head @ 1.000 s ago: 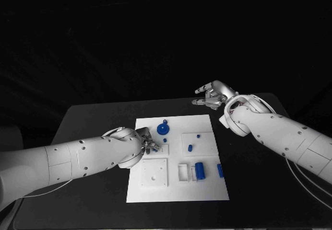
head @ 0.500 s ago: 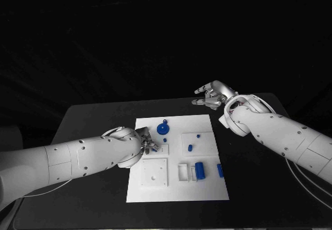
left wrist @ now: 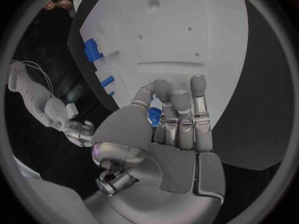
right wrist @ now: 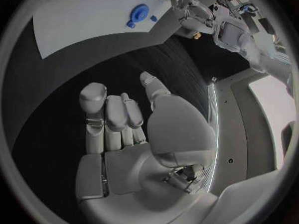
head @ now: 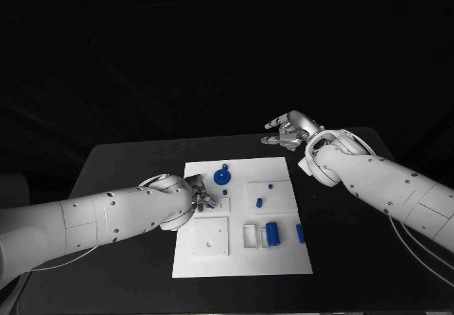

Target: Assemble the parts on the task board

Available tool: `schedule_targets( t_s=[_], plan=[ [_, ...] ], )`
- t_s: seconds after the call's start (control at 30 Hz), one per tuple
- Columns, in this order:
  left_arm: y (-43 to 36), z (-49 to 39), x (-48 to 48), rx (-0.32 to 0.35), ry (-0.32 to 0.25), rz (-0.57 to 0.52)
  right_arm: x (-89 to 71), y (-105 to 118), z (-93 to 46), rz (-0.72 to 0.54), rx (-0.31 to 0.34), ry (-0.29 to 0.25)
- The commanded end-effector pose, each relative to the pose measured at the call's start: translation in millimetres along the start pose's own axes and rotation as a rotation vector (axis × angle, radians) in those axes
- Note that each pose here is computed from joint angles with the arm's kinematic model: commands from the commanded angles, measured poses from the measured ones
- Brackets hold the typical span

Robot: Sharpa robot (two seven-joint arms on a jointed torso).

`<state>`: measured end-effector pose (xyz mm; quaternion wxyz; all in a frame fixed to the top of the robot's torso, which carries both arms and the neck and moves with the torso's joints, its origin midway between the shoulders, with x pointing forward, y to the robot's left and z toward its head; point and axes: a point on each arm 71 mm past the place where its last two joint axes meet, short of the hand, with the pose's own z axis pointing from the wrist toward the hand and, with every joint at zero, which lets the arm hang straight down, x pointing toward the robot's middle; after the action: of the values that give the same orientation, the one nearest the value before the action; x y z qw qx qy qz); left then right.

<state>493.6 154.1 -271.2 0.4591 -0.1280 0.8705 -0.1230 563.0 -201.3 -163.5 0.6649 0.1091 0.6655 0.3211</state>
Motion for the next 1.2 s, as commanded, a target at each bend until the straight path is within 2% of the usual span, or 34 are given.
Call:
schedule_targets(
  t_s=[0.03,0.17,0.5,1.2],
  plan=[
    [-1.4,0.3,1.4,0.003,0.011,0.011,1.2,1.5,0.2,-0.008,-0.01,0.013],
    [-1.9,1.6,1.2,0.002,0.007,0.011,1.4,1.9,0.3,-0.008,-0.011,0.014],
    [-1.4,3.8,7.9,-0.002,0.018,0.011,1.5,2.0,0.3,-0.008,-0.011,0.015],
    [2.2,3.8,8.2,-0.013,0.023,0.014,2.5,1.7,0.7,-0.007,-0.01,0.019]
  ],
)
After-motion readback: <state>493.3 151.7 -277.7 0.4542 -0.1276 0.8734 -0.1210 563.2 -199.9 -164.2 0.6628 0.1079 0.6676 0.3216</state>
